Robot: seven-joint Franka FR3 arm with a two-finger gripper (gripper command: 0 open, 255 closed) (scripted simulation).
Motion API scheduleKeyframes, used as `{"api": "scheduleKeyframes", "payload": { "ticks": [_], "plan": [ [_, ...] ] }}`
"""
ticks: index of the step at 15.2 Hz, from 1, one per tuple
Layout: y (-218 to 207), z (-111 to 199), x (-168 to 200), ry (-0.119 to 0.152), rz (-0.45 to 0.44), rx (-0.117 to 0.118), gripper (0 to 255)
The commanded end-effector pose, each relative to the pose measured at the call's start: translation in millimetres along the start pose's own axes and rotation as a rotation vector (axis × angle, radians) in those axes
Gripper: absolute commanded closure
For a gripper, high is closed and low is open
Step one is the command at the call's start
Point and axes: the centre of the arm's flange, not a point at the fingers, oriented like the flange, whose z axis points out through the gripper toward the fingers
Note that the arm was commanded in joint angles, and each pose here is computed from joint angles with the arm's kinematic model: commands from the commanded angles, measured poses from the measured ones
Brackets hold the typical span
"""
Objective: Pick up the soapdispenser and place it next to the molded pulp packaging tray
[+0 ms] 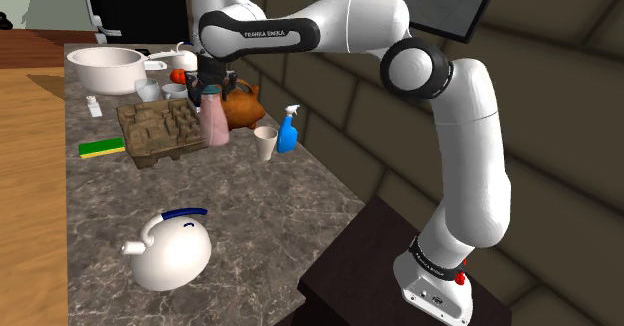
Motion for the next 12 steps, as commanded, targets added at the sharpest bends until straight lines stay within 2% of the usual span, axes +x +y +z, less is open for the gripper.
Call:
{"api": "scheduleKeyframes", "payload": {
  "ticks": [1,3,12],
  "plan": [
    [-16,15,19,0.001,0.001,-0.001,255],
    [-27,27,37,0.001,0.001,-0.001,255],
    [-28,74,26,0.001,0.001,-0.001,255]
  ]
}}
